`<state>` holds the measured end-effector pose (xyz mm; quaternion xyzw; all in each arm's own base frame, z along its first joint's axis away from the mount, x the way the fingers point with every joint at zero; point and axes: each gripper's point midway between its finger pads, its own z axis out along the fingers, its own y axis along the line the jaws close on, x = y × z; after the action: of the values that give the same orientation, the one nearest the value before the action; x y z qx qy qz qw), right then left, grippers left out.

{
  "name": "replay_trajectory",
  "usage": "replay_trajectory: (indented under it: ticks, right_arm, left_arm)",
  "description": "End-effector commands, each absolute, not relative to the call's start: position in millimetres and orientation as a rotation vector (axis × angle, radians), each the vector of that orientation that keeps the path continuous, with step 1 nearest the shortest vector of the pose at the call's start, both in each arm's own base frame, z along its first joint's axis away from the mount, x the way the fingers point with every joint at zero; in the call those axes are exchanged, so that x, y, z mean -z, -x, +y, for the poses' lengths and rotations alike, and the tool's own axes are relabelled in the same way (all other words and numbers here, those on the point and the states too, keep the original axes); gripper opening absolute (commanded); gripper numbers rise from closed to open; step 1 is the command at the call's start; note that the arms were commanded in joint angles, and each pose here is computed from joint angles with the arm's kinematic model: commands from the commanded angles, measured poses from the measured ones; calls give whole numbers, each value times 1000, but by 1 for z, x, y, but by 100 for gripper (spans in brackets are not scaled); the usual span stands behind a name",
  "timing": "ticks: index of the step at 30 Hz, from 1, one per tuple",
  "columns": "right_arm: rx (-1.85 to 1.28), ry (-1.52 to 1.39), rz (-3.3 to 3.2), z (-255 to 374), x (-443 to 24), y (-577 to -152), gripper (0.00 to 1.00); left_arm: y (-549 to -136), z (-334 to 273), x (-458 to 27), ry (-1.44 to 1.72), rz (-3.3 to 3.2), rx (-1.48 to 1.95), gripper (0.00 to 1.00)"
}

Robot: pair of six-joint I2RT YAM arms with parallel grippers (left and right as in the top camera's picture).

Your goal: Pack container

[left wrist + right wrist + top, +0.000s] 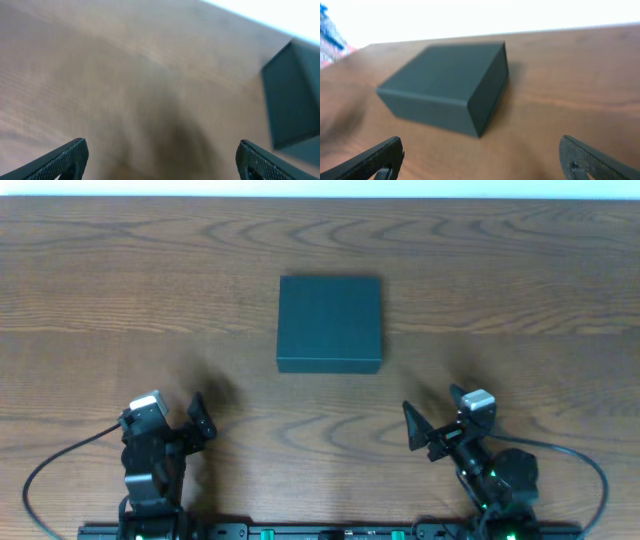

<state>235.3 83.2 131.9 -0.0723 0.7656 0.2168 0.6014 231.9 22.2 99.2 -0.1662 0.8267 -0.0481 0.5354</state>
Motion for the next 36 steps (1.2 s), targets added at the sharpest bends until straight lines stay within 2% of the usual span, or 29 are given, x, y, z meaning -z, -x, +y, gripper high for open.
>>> replay_trajectory:
  ticks: [1,4,8,36]
  right_arm:
    - [-463,122,1685,70,-152,-237,99]
    - [-412,82,1618,55,-166,-238,99]
    - [-378,43,1630,44,-163,-240,99]
    - [-376,41,1629,44,-163,-240,99]
  left_arm:
    - [-230,26,-109,389,1893,92,95]
    - [-230,26,-122,380,1836,99,95]
    - [-230,26,-125,377,1818,101,95]
    - [-229,30,-125,392,1815,89,95]
